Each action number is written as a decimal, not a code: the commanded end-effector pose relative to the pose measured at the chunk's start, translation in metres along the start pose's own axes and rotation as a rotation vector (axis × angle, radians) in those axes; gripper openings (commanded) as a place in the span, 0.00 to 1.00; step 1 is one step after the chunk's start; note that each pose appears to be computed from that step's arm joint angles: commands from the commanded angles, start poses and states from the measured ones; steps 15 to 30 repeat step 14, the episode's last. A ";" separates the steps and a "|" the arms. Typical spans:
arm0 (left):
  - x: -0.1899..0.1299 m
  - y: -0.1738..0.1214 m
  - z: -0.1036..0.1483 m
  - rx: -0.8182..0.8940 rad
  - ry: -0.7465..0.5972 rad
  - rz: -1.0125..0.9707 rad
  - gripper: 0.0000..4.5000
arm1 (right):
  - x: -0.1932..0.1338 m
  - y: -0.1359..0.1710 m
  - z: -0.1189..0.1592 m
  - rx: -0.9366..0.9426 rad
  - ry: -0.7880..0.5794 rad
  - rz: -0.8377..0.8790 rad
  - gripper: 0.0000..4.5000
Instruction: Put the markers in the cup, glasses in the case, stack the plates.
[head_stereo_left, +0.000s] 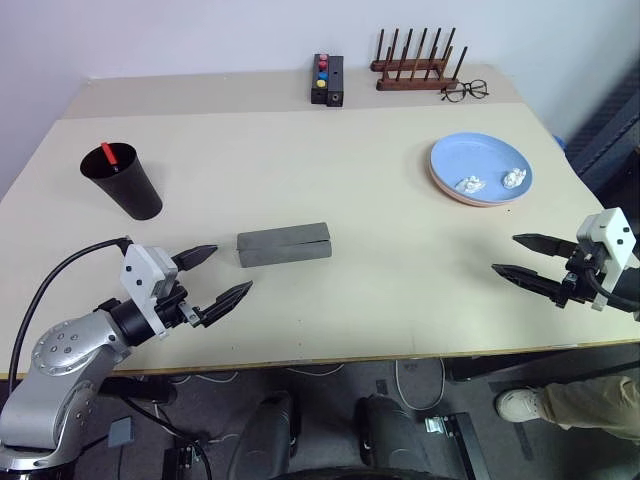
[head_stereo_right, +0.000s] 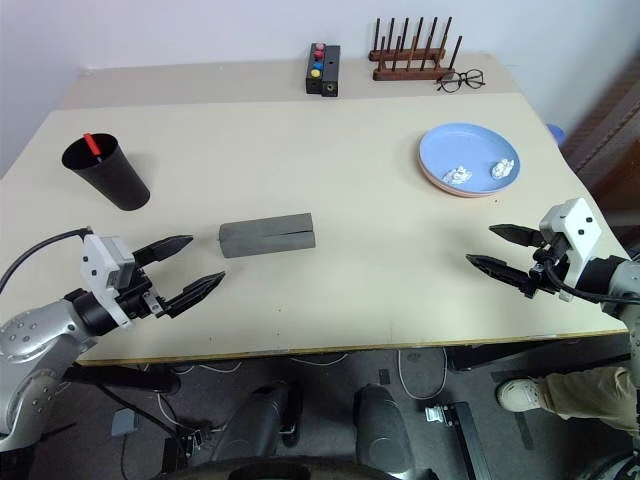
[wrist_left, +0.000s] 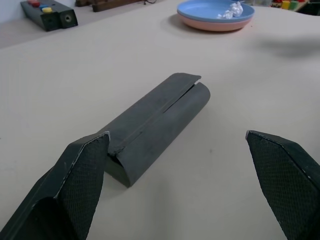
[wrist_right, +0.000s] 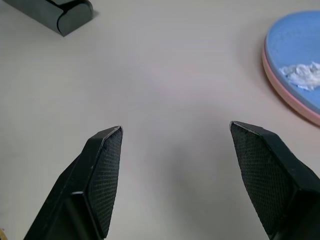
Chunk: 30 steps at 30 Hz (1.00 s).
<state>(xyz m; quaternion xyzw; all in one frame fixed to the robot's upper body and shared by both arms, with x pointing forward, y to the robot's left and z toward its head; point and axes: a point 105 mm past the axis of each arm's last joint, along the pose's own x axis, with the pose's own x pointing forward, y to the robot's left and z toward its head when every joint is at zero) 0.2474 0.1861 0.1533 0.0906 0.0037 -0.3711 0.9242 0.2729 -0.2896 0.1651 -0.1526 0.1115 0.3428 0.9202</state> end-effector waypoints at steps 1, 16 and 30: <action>0.002 -0.006 0.012 0.022 -0.022 -0.026 1.00 | -0.007 -0.005 0.010 -0.035 -0.034 -0.025 0.77; -0.005 -0.016 0.011 -0.004 0.009 -0.030 1.00 | -0.020 -0.007 -0.004 -0.004 0.015 -0.003 0.77; -0.005 -0.016 0.011 -0.004 0.009 -0.030 1.00 | -0.020 -0.007 -0.004 -0.004 0.015 -0.003 0.77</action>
